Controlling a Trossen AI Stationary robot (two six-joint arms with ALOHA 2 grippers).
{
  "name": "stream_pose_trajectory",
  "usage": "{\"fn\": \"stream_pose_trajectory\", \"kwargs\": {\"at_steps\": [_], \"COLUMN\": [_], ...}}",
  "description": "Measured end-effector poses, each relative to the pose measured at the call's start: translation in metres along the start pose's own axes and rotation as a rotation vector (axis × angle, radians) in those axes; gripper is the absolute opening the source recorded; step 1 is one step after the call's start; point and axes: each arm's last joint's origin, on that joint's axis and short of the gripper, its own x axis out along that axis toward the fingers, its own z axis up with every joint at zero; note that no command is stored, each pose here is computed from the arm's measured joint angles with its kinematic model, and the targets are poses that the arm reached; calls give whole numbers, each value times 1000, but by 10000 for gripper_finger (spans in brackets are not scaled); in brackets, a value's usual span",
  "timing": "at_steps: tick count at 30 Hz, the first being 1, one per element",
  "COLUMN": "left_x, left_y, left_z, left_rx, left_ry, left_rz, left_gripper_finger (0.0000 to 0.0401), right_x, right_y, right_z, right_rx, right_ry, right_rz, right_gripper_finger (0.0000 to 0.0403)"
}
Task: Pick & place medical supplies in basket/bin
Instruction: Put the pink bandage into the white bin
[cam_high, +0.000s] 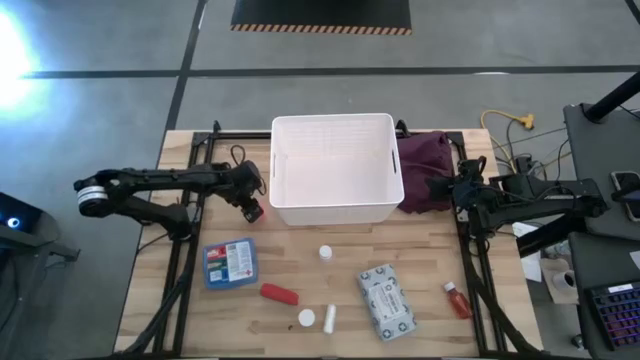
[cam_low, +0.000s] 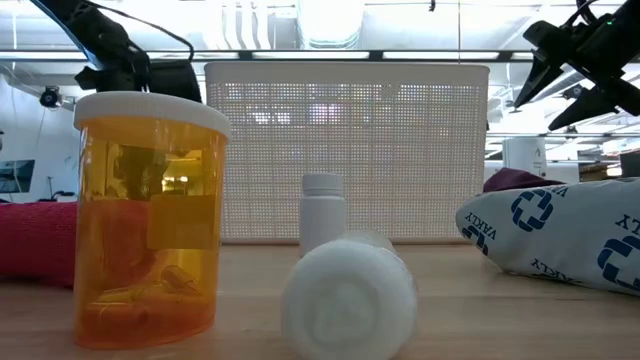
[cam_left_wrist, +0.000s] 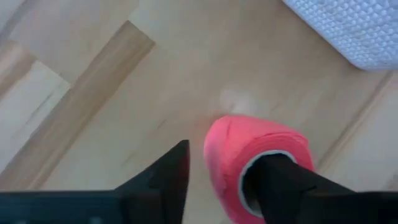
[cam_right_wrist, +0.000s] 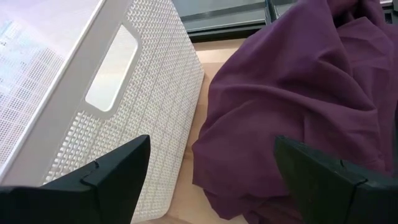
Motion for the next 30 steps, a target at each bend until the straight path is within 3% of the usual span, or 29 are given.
{"fn": "stream_pose_trajectory", "kwargs": {"at_steps": [9, 16, 27, 30], "left_x": [-36, -53, -56, -72], "left_y": [-5, -7, -6, -10], "left_z": [15, 20, 19, 24], "left_rx": [-38, -60, -96, -129], "left_ry": [-70, -143, -124, -171], "left_rz": [-19, -35, -9, -32], "left_gripper_finger": [13, 21, 16, 16], "right_x": [0, 0, 0, 0], "right_y": [0, 0, 0, 0], "right_z": [0, 0, 0, 0], "right_rx": [0, 1, 5, 17], "right_ry": [0, 0, -1, 0], "right_rz": [0, 0, 1, 0], "right_gripper_finger": [329, 329, 329, 329]}}
